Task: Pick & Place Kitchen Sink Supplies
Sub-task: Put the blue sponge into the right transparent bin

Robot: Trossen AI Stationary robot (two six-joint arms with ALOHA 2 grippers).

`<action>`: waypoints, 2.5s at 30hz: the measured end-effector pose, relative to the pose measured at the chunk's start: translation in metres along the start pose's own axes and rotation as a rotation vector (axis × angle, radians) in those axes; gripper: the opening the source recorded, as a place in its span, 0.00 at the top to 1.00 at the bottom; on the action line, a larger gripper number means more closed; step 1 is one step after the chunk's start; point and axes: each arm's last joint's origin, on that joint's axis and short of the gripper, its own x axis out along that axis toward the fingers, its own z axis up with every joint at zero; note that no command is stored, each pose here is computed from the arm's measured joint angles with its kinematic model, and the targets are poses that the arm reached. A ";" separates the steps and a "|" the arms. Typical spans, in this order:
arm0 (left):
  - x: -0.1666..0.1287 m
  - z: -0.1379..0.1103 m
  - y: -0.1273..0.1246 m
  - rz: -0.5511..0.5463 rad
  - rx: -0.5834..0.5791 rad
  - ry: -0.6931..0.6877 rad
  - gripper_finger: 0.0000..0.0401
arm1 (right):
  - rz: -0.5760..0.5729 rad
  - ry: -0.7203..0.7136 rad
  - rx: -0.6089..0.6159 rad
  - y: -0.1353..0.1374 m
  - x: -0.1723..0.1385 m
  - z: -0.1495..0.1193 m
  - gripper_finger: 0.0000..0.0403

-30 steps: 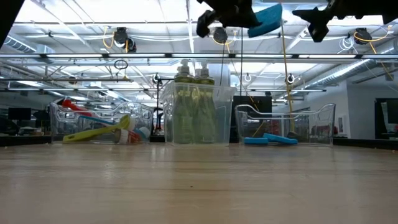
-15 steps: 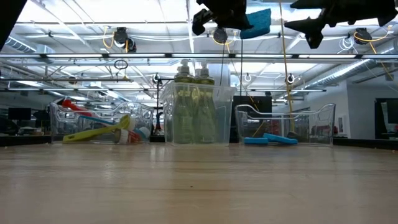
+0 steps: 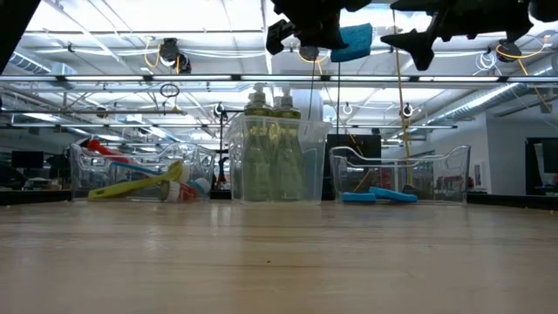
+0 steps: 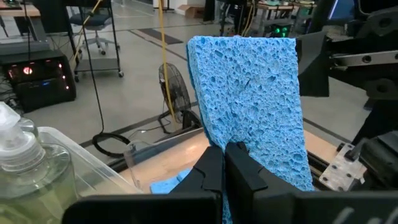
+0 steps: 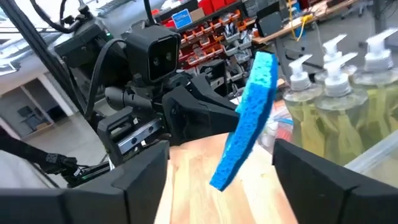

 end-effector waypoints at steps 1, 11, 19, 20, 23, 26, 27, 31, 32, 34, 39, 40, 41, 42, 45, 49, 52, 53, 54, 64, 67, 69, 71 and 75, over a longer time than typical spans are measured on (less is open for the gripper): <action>0.000 0.000 0.000 0.001 0.002 0.002 1.00 | -0.005 0.003 0.013 -0.001 0.003 -0.001 0.29; 0.001 -0.004 0.003 0.023 0.008 0.033 1.00 | -0.028 -0.015 0.027 -0.004 0.025 -0.003 0.17; 0.000 -0.005 0.002 0.021 0.011 0.037 1.00 | -0.139 -0.015 0.049 -0.013 0.035 -0.008 0.17; 0.000 -0.005 0.002 0.020 0.011 0.037 1.00 | -0.141 -0.016 0.049 -0.014 0.036 -0.008 0.17; -0.002 -0.006 0.000 0.014 0.008 0.039 1.00 | -0.130 -0.036 0.041 -0.016 0.041 -0.007 0.17; -0.002 -0.006 0.000 0.006 0.000 0.042 1.00 | -0.124 -0.041 0.041 -0.019 0.045 -0.007 0.18; -0.002 -0.006 0.000 0.001 -0.004 0.043 1.00 | -0.125 -0.038 0.045 -0.020 0.046 -0.008 0.19; -0.001 -0.006 0.000 -0.016 -0.008 0.051 1.00 | -0.126 -0.010 0.068 -0.022 0.053 -0.013 0.28; -0.001 -0.006 0.000 -0.015 -0.007 0.053 1.00 | -0.124 -0.003 0.070 -0.022 0.054 -0.014 0.32; -0.001 -0.007 0.000 -0.013 -0.001 0.059 1.00 | -0.121 0.004 0.072 -0.022 0.055 -0.015 0.40; -0.001 -0.009 0.001 -0.006 0.012 0.076 1.00 | -0.118 -0.001 0.069 -0.021 0.054 -0.014 0.65; -0.002 -0.010 0.002 -0.002 0.014 0.083 1.00 | -0.116 -0.006 0.066 -0.020 0.053 -0.013 0.71; -0.002 -0.011 0.002 0.001 0.016 0.092 1.00 | -0.114 -0.010 0.059 -0.020 0.053 -0.013 0.76; -0.002 -0.011 0.002 0.003 0.013 0.095 1.00 | -0.114 -0.013 0.054 -0.019 0.052 -0.012 0.82; -0.002 -0.011 0.002 -0.001 0.023 0.094 0.98 | -0.114 -0.012 0.027 -0.018 0.050 -0.012 0.96; -0.002 -0.011 0.002 -0.002 0.026 0.092 0.91 | -0.150 -0.011 0.032 -0.017 0.047 -0.012 0.98; -0.002 -0.012 0.002 -0.001 0.043 0.097 0.88 | -0.185 -0.008 0.014 -0.017 0.044 -0.012 0.99; -0.002 -0.012 0.002 -0.001 0.059 0.098 0.88 | -0.200 -0.007 0.014 -0.017 0.043 -0.013 0.99; -0.002 -0.012 0.002 -0.002 0.075 0.097 0.87 | -0.215 0.000 0.011 -0.017 0.041 -0.013 0.99; -0.025 0.008 0.013 0.040 0.174 0.129 0.76 | -0.459 -0.026 -0.076 -0.012 0.007 -0.010 1.00; -0.040 0.015 0.021 0.055 0.197 0.186 0.72 | -0.555 -0.034 -0.118 -0.009 -0.005 -0.010 1.00; -0.051 0.018 0.028 0.071 0.201 0.228 0.70 | -0.612 -0.028 -0.141 -0.007 -0.012 -0.012 1.00; -0.060 0.018 0.033 0.089 0.203 0.272 0.68 | -0.648 -0.032 -0.164 -0.004 -0.018 -0.012 1.00; -0.077 0.012 0.040 0.134 0.201 0.352 0.69 | -0.700 -0.028 -0.187 -0.001 -0.028 -0.014 1.00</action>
